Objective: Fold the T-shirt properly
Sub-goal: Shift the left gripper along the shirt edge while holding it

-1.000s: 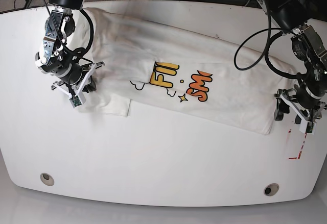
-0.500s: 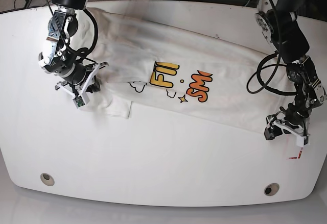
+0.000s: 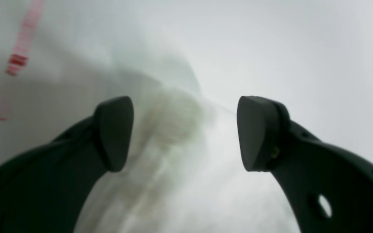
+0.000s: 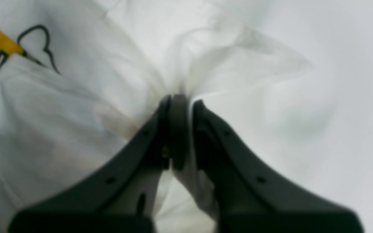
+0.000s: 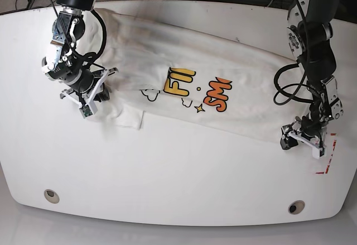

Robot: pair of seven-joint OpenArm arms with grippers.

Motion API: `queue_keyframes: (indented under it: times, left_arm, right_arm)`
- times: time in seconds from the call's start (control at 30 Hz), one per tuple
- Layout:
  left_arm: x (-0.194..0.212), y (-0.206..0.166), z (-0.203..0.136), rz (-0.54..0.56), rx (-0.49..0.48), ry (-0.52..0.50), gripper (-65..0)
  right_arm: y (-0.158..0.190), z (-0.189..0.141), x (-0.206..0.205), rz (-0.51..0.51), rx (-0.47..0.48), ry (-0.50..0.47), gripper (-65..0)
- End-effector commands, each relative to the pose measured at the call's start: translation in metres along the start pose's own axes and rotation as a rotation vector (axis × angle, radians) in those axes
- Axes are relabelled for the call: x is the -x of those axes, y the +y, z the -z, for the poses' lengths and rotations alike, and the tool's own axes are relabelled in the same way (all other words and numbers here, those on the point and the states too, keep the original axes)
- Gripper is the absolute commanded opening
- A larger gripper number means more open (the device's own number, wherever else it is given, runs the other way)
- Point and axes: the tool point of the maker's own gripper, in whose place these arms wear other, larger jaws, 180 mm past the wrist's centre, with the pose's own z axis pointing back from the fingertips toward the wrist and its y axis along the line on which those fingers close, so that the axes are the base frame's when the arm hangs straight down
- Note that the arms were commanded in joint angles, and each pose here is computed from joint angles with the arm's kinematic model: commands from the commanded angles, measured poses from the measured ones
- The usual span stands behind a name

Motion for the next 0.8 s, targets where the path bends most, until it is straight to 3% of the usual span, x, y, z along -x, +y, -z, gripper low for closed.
queue_keyframes:
  times: [0.0, 0.3, 0.57, 0.63, 0.77]
  left_arm:
    - [-0.028, -0.001, -0.001, 0.029, 0.001, -0.072, -17.9]
    - [-0.020, 0.004, 0.000, 0.094, -0.028, -0.031, -18.1]
    - [-0.008, -0.013, 0.007, 0.181, 0.002, 0.019, -18.7]
    - [-0.008, -0.014, 0.007, 0.182, 0.004, 0.020, -21.0]
    - [-0.007, -0.015, 0.008, 0.182, 0.005, 0.019, -36.9]
  right_arm:
    - [-0.007, -0.005, -0.019, -0.016, 0.015, -0.057, -62.0]
    - [-0.007, -0.006, -0.020, -0.014, 0.017, -0.068, -62.0]
    - [-0.006, -0.005, -0.022, -0.012, 0.013, -0.086, -62.0]
    - [-0.006, -0.005, -0.022, -0.012, 0.013, -0.086, -62.0]
    - [-0.006, -0.005, -0.022, -0.012, 0.013, -0.086, -62.0]
